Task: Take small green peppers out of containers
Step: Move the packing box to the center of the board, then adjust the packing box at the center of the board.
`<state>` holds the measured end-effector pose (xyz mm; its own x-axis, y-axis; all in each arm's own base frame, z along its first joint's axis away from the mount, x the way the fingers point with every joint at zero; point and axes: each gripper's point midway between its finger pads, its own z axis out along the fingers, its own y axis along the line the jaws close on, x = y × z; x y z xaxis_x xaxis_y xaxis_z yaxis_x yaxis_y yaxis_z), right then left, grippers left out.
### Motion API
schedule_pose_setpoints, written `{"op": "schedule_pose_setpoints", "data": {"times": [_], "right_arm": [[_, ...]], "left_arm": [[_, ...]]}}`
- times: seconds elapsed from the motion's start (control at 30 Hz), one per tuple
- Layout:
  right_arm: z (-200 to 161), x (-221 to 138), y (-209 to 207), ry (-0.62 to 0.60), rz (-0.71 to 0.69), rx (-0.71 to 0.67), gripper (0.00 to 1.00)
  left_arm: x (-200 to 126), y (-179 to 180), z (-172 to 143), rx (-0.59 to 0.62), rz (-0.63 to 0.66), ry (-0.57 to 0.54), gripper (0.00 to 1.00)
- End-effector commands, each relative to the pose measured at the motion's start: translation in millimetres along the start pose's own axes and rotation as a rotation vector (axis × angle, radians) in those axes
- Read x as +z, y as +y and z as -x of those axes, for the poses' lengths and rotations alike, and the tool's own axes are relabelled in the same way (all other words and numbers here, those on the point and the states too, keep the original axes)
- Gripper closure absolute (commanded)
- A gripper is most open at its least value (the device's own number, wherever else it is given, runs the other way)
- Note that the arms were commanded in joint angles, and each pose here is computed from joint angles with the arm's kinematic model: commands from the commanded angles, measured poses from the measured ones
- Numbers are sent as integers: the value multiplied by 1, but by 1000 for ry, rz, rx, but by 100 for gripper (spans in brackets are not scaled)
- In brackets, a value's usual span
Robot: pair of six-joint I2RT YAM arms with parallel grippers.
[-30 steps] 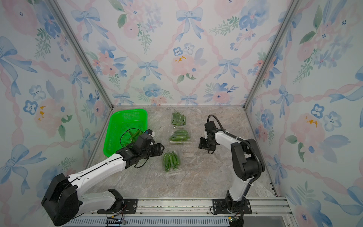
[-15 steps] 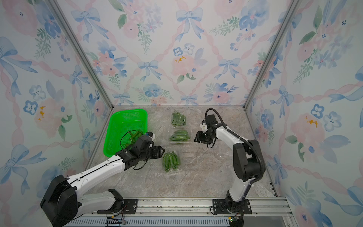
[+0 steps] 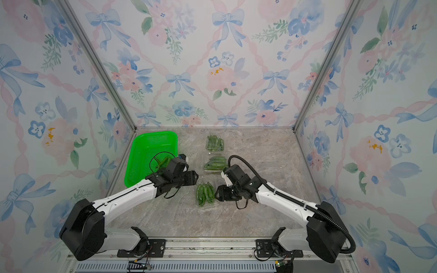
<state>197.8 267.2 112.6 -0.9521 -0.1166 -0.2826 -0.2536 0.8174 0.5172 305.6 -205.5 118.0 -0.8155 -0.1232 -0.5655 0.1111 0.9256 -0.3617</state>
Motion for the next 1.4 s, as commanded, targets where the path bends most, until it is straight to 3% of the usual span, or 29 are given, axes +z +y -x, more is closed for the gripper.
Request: {"op": "schedule_pose_setpoints", "data": {"times": [0.0, 0.5, 1.0, 1.37], "right_arm": [[5, -1, 4, -55, -9, 36, 43], [-37, 13, 13, -16, 8, 103, 42], [-34, 21, 12, 0, -13, 92, 42], [-31, 36, 10, 45, -25, 120, 42]], "left_arm": [[1, -2, 13, 25, 9, -33, 37], [22, -13, 37, 12, -25, -100, 39], [40, -15, 23, 9, -50, -44, 40], [33, -15, 20, 2, -78, -63, 41]]}}
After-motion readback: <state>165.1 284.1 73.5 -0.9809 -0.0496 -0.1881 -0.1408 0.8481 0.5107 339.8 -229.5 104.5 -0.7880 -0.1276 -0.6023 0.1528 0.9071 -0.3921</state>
